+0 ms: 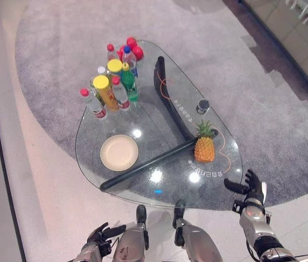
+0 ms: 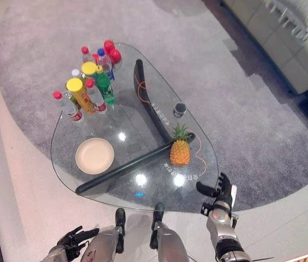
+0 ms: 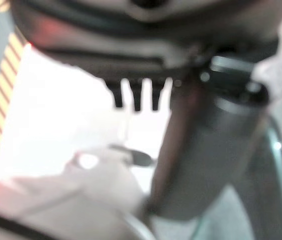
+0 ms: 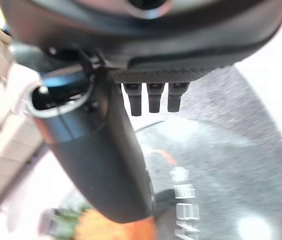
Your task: Pick up the fruit to the plate
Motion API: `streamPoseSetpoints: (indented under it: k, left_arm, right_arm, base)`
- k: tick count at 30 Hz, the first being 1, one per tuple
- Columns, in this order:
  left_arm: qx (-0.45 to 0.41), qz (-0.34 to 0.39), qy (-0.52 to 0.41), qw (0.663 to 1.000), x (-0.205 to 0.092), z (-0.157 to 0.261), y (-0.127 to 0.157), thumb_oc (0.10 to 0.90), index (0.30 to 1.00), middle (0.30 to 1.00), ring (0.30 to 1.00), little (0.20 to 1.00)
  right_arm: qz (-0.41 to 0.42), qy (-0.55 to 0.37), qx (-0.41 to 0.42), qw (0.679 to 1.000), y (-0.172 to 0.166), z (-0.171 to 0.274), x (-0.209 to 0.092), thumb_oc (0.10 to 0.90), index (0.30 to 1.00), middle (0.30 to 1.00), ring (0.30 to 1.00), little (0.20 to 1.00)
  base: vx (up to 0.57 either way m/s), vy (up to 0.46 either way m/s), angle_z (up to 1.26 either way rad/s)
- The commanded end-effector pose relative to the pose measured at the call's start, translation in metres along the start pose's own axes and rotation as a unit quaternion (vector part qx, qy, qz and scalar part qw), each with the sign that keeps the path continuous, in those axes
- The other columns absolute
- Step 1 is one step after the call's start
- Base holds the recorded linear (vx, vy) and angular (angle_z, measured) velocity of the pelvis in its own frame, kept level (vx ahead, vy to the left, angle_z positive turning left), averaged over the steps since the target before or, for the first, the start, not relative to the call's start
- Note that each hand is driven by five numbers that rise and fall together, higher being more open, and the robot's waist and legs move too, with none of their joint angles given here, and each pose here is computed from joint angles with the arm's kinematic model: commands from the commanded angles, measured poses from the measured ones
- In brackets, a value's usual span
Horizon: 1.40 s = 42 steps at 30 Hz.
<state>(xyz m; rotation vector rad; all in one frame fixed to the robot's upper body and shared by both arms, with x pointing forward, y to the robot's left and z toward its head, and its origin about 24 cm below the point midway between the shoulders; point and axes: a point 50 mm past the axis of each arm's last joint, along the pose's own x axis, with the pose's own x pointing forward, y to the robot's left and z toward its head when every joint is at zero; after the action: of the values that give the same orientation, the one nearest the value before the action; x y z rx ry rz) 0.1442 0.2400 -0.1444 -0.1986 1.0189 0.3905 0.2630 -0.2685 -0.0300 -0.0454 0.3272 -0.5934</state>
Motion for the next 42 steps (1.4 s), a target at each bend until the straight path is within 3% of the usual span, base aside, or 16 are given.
streamPoseSetpoints:
  k: [1,11,20,26,42]
  left_arm:
    - [0.008,0.013,0.008,1.000,-0.003,-0.008,0.016,0.800,0.900,0.900,0.900,0.900]
    - [-0.015,-0.019,-0.046,0.999,-0.001,0.018,0.003,0.800,0.900,0.900,0.900,0.900]
    - [-0.018,-0.043,-0.071,0.996,-0.002,0.034,-0.017,0.800,0.900,0.900,0.900,0.900]
    - [-0.021,-0.046,-0.074,0.996,-0.003,0.037,-0.021,0.800,0.900,0.900,0.900,0.900]
    - [-0.021,-0.068,-0.092,0.993,-0.005,0.049,-0.032,0.800,0.900,0.900,0.900,0.900]
  right_arm:
    - [-0.043,-0.126,0.055,0.990,-0.018,0.064,0.012,0.800,0.900,0.900,0.900,0.900]
    - [-0.059,-0.274,0.111,0.953,0.001,0.162,0.008,0.800,0.900,0.900,0.900,0.900]
    - [-0.055,-0.326,0.158,0.931,0.013,0.215,0.001,0.800,0.900,0.900,0.900,0.900]
    - [-0.045,-0.341,0.169,0.924,0.019,0.229,-0.002,0.800,0.900,0.900,0.900,0.900]
    - [-0.133,-0.291,0.095,0.943,0.015,0.235,0.017,0.800,0.900,0.900,0.900,0.900]
  base:
    - [-0.06,0.003,0.02]
    - [-0.05,0.030,0.03]
    - [-0.01,0.027,0.01]
    - [0.00,0.031,0.01]
    - [0.01,0.021,0.03]
